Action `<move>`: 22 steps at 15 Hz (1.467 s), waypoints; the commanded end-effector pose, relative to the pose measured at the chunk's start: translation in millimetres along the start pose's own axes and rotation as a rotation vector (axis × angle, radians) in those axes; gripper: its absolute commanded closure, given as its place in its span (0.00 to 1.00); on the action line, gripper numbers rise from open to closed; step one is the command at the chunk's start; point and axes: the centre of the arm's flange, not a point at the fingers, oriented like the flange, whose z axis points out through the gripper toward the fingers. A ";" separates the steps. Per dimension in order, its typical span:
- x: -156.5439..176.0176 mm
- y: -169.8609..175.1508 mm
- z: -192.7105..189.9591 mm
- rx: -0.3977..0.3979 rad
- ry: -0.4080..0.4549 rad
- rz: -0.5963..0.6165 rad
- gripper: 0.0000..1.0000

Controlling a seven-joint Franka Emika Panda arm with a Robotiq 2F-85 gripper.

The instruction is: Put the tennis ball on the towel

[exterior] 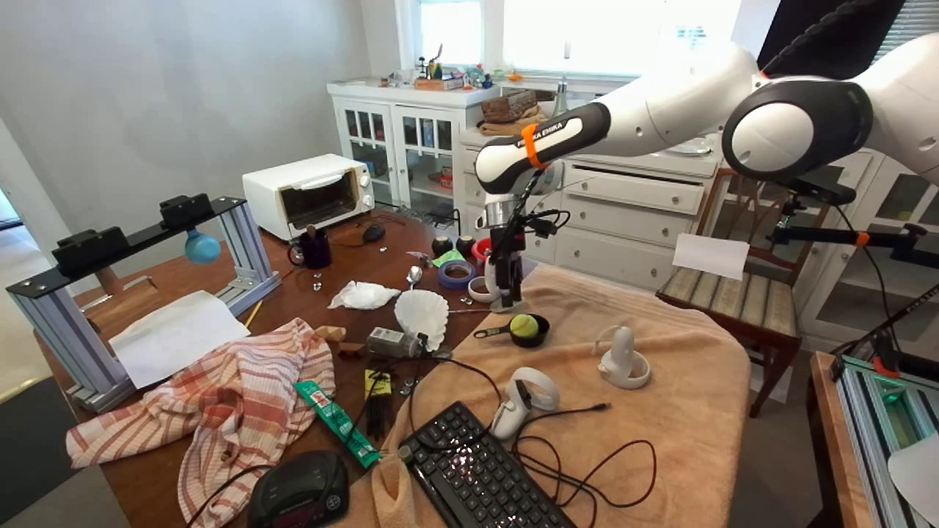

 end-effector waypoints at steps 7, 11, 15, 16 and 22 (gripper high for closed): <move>14.3 -14.3 25.4 -0.067 -0.073 0.183 0.00; 8.8 -13.4 41.9 -0.101 -0.118 0.229 0.00; 2.1 -17.6 49.7 -0.157 -0.141 0.305 0.00; 0.5 -19.4 49.3 -0.172 -0.141 0.326 0.00; -11.3 -33.5 45.9 -0.220 -0.128 0.404 0.00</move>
